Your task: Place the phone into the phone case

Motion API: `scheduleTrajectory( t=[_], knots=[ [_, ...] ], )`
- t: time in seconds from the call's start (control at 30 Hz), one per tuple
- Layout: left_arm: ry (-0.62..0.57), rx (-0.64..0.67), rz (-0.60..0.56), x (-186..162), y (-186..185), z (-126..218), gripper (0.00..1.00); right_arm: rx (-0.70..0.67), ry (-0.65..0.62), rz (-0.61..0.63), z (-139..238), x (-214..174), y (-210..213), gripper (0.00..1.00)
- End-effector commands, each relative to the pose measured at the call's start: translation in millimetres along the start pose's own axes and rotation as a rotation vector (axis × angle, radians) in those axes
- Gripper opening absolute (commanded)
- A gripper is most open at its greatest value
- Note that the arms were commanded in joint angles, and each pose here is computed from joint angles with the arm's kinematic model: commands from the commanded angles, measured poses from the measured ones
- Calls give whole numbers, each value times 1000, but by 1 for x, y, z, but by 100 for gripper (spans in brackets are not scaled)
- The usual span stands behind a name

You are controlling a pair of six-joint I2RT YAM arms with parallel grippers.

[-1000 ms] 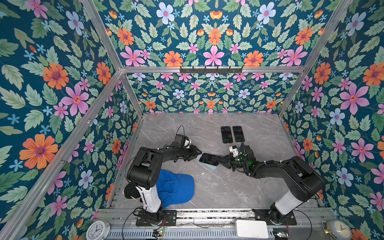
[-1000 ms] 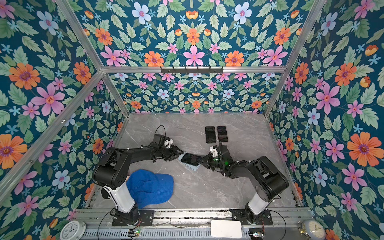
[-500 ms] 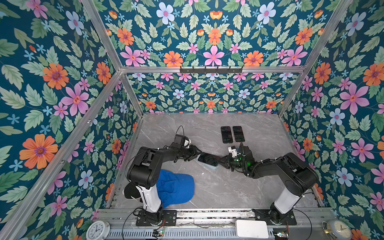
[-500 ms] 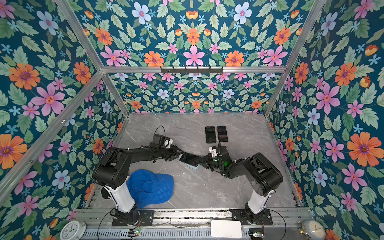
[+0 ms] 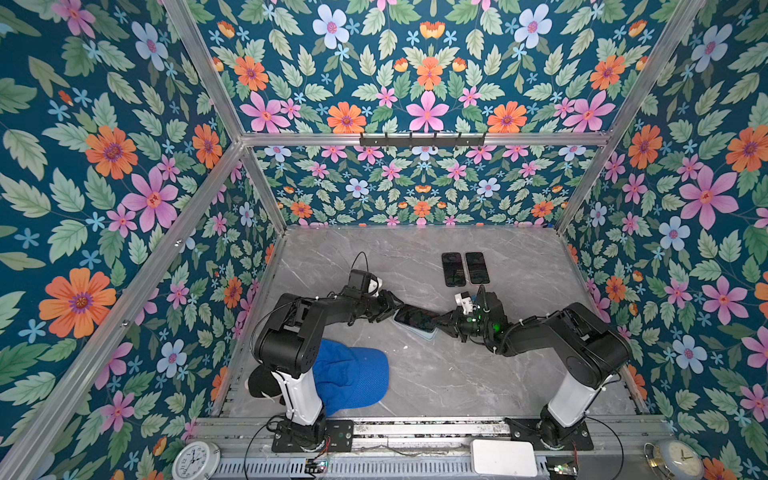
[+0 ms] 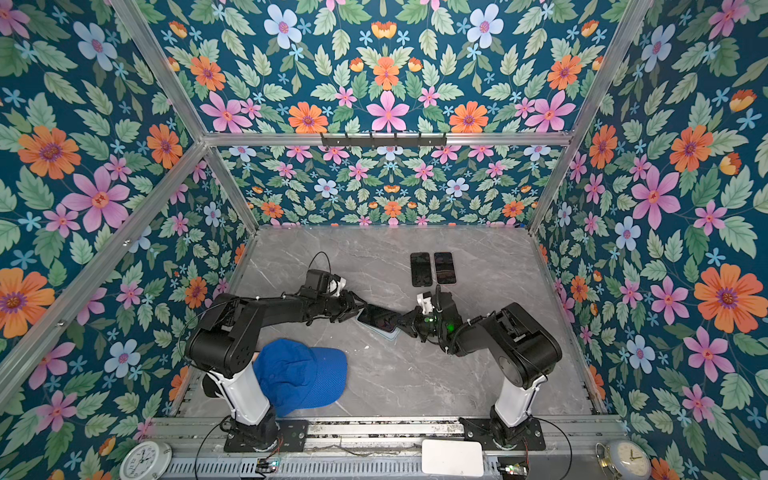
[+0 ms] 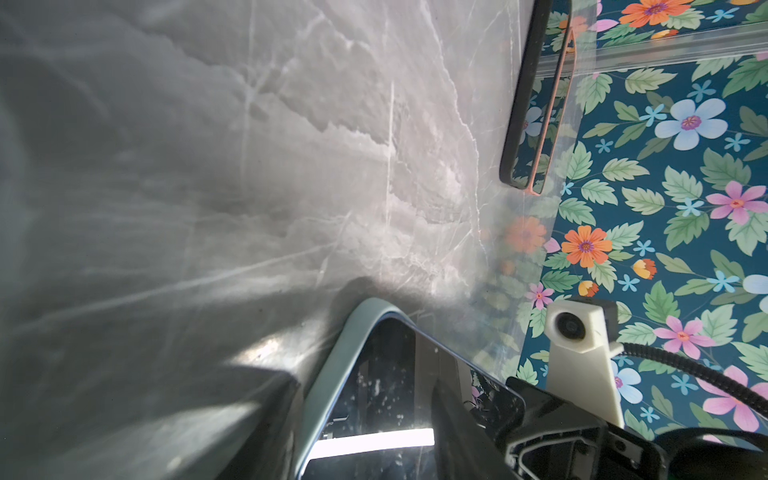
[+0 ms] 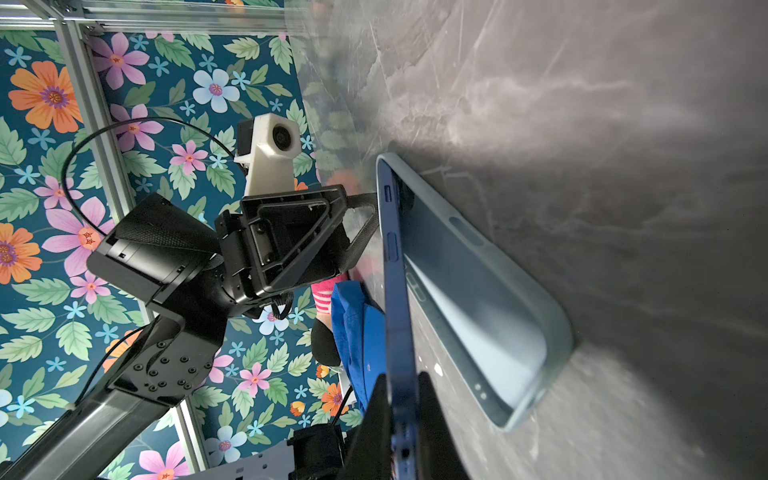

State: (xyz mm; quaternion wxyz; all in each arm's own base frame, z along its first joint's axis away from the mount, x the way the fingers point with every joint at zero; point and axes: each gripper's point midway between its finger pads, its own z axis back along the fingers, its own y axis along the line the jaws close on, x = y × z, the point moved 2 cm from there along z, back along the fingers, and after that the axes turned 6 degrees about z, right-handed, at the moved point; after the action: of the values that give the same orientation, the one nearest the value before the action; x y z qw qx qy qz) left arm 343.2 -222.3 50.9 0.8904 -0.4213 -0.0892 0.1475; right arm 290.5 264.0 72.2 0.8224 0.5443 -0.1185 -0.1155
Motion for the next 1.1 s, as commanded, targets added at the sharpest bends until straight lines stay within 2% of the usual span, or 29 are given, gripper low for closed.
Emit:
scheduleTrajectory(
  t=[0.0,0.4,1.07],
  knots=[
    [9,5,15,-3,3,0,53,-22,5,-32,-1,-1,-6,0],
    [7,-3,15,-4,1,1,53,-40,26,-24,-5,-4,-6,5],
    [1,-9,14,-6,2,3,53,-143,82,-52,-1,-13,-18,30]
  ],
)
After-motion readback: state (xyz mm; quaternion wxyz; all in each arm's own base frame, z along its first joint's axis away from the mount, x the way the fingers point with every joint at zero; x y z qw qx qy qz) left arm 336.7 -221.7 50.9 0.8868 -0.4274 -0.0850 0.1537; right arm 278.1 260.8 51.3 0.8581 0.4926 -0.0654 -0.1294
